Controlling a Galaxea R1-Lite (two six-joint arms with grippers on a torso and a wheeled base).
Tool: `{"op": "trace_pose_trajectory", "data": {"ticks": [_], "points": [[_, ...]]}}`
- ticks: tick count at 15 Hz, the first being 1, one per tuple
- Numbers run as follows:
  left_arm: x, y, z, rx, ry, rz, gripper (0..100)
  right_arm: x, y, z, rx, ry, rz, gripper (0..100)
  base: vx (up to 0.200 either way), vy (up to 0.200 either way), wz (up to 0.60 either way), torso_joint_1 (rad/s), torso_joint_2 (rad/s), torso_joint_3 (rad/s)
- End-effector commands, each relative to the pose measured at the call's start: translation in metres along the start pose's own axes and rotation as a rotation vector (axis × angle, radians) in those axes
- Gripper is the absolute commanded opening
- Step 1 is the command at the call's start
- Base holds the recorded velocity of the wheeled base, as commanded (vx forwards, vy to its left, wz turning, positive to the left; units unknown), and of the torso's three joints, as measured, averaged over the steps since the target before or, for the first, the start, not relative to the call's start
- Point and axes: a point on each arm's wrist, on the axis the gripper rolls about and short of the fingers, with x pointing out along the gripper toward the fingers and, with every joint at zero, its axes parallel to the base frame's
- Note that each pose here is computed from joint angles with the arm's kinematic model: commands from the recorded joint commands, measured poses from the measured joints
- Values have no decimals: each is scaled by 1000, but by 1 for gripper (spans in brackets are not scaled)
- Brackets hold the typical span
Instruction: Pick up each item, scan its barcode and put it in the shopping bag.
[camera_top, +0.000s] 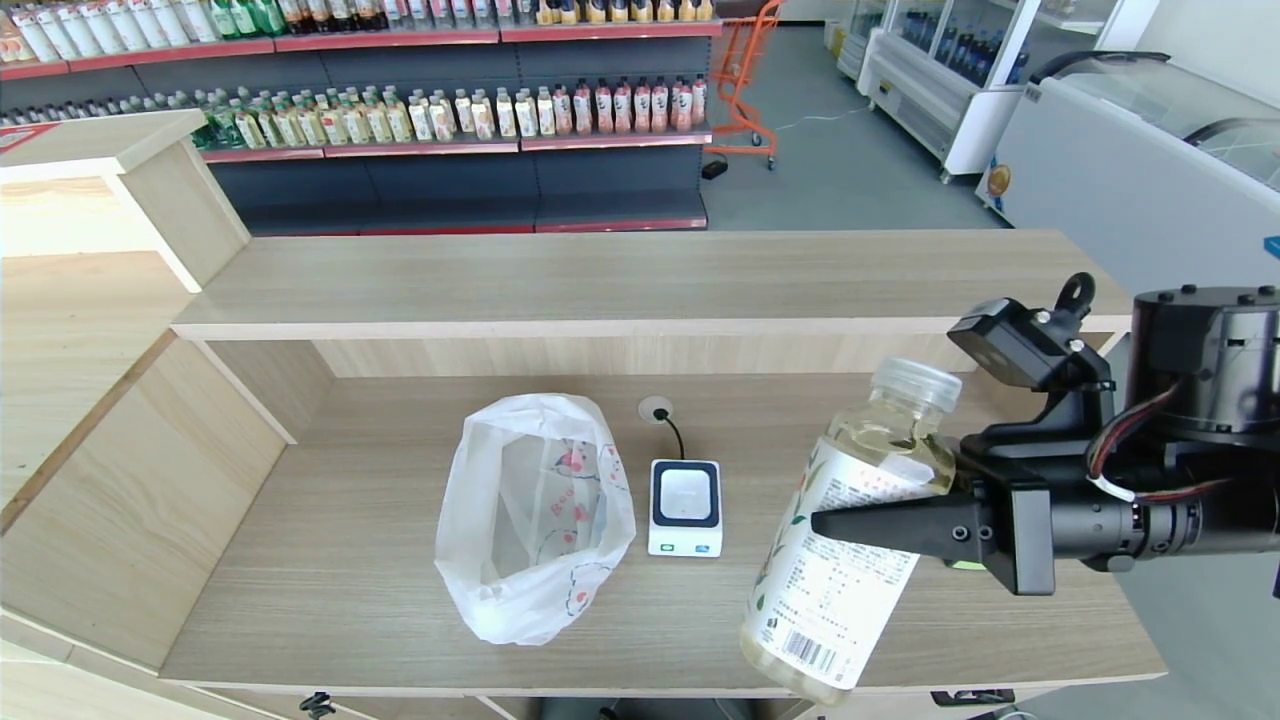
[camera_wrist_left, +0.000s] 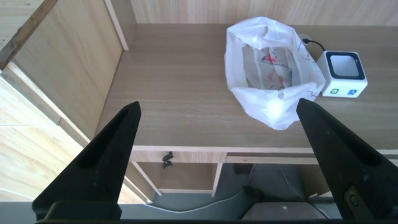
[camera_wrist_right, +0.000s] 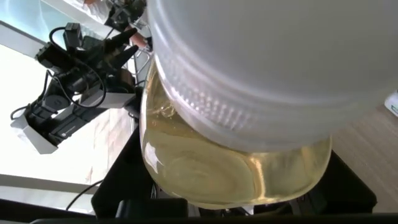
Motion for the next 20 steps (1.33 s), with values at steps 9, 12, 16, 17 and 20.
{"op": "trace_pose_trajectory", "data": {"ticks": [9, 12, 16, 17, 20], "points": [[0, 0, 0, 0, 0, 0, 100, -7, -18, -7, -198, 7, -85, 0, 0, 0, 0, 0, 0, 0], [0, 0, 0, 0, 0, 0, 100, -19, -64, -26, -431, 78, -207, 0, 0, 0, 0, 0, 0, 0], [0, 0, 0, 0, 0, 0, 100, -2, -130, -43, -718, 45, -266, 0, 0, 0, 0, 0, 0, 0], [0, 0, 0, 0, 0, 0, 100, 0, -134, -43, -743, 37, -268, 0, 0, 0, 0, 0, 0, 0], [0, 0, 0, 0, 0, 0, 100, 31, -177, -57, -953, -33, -234, 0, 0, 0, 0, 0, 0, 0]]}}
